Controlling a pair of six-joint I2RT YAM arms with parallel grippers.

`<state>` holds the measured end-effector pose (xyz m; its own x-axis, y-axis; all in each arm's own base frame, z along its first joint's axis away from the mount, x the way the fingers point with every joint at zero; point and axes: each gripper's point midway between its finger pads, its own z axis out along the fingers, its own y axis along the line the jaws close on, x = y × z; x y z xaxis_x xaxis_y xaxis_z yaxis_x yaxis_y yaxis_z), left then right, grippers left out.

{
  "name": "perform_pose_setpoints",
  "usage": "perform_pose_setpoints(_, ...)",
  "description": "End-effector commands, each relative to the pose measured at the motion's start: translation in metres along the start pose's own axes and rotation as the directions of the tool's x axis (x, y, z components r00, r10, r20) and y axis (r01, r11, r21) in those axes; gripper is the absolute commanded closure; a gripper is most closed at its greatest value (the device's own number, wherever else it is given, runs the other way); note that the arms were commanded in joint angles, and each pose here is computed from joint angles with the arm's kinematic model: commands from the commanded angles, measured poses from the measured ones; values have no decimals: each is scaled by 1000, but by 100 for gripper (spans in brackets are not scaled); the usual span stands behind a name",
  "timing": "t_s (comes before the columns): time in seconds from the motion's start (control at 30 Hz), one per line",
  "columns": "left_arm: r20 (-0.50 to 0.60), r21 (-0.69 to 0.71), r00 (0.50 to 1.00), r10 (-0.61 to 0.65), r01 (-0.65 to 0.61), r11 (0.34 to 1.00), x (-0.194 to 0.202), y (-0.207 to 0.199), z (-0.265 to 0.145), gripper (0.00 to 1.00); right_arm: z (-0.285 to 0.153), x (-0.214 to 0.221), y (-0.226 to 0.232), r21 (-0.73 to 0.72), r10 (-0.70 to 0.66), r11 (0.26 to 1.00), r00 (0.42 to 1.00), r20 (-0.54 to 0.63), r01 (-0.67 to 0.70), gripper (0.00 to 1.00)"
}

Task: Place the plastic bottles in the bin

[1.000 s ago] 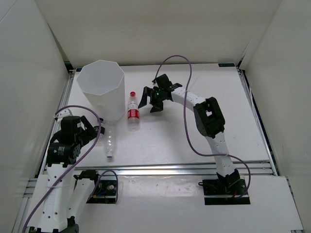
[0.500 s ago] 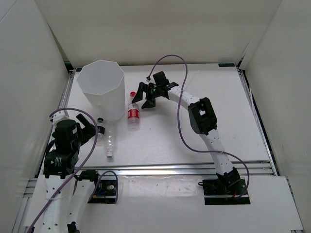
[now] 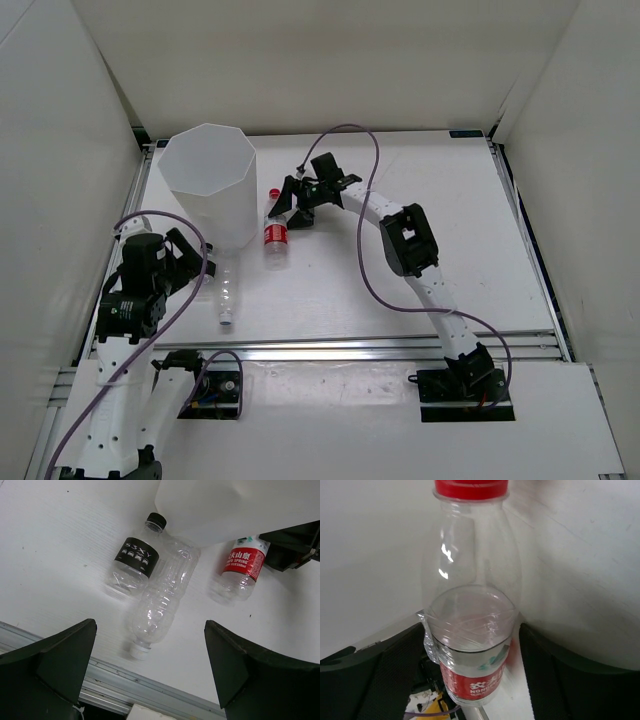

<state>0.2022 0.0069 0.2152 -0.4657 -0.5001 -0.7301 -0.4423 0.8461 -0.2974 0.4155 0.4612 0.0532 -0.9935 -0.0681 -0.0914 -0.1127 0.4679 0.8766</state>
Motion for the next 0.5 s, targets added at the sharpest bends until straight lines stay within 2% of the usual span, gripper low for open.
perform_pose_setpoints(0.0,36,34,999,-12,10,999,-13,-7,-7,0,8,12,1,-18,34,999,998,-53,-35,22)
perform_pose_setpoints(0.2,48,31,999,-23,22,999,-12,-5,-8,0,4,19,-8,-10,70,997,994,-79,-71,42)
perform_pose_setpoints(0.3,47,31,999,-23,21,999,-10,-4,-8,0,-14,14,0,-6,53,999,997,-53,-53,59)
perform_pose_setpoints(0.37,48,31,999,-23,22,999,-9,-4,-6,0,-22,15,-5,13,58,998,997,-49,-57,64)
perform_pose_setpoints(0.47,67,19,997,-26,25,1000,-11,-1,-5,0,-46,9,12,19,38,999,999,-22,-37,69)
